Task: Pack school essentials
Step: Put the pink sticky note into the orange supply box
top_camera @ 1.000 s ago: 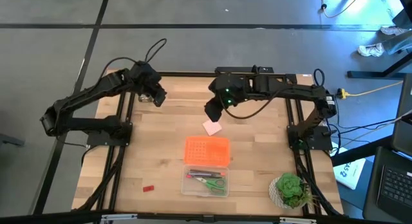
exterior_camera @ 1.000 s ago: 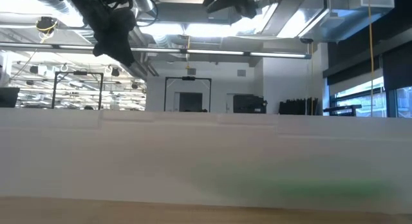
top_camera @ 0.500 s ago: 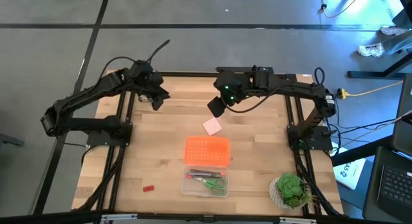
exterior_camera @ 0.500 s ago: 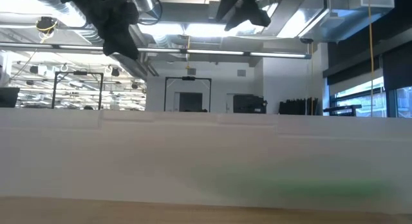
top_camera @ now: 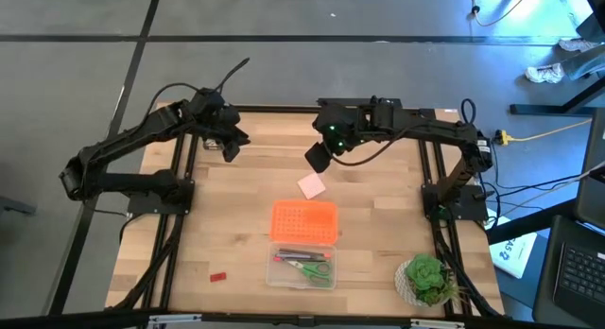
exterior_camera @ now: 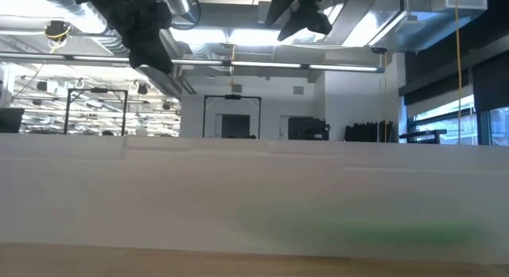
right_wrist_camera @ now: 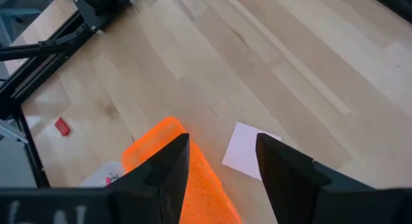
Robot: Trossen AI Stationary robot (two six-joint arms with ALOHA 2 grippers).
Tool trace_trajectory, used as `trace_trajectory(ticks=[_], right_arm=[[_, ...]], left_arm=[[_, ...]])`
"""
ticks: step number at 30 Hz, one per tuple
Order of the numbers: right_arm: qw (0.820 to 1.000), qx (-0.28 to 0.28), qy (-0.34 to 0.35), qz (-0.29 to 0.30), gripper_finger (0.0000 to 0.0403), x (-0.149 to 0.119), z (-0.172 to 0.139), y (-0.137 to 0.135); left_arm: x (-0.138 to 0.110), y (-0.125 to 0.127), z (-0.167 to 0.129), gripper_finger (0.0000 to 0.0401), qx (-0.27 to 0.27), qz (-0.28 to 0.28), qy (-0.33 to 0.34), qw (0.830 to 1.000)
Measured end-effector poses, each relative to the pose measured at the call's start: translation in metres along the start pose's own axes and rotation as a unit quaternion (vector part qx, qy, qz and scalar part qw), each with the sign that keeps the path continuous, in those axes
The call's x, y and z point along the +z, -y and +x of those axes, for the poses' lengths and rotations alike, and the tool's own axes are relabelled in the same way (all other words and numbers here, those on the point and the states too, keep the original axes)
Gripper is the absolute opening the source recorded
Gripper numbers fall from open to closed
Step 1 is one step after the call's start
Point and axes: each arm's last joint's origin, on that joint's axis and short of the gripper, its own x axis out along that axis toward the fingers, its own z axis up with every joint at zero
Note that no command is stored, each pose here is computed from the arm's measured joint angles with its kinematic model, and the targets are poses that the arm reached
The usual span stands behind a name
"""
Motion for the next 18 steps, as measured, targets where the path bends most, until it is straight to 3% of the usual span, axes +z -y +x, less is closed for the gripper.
trace_trajectory(ticks=[5, 12, 18], right_arm=[[0.999, -0.001, 0.0, -0.032, 0.018, 0.0, 0.0, 0.0], [1.0, -0.007, 0.002, 0.016, 0.018, 0.002, 0.001, 0.004], [1.0, -0.003, 0.001, 0.006, 0.018, 0.002, 0.002, 0.003]], left_arm=[[0.0, 0.001, 0.0, 0.0094, -0.012, 0.03, 0.001, 0.999], [0.007, 0.001, 0.008, 0.0094, -0.095, 0.166, 0.034, 0.981], [0.007, -0.004, 0.019, 0.0094, -0.131, 0.206, 0.027, 0.969]])
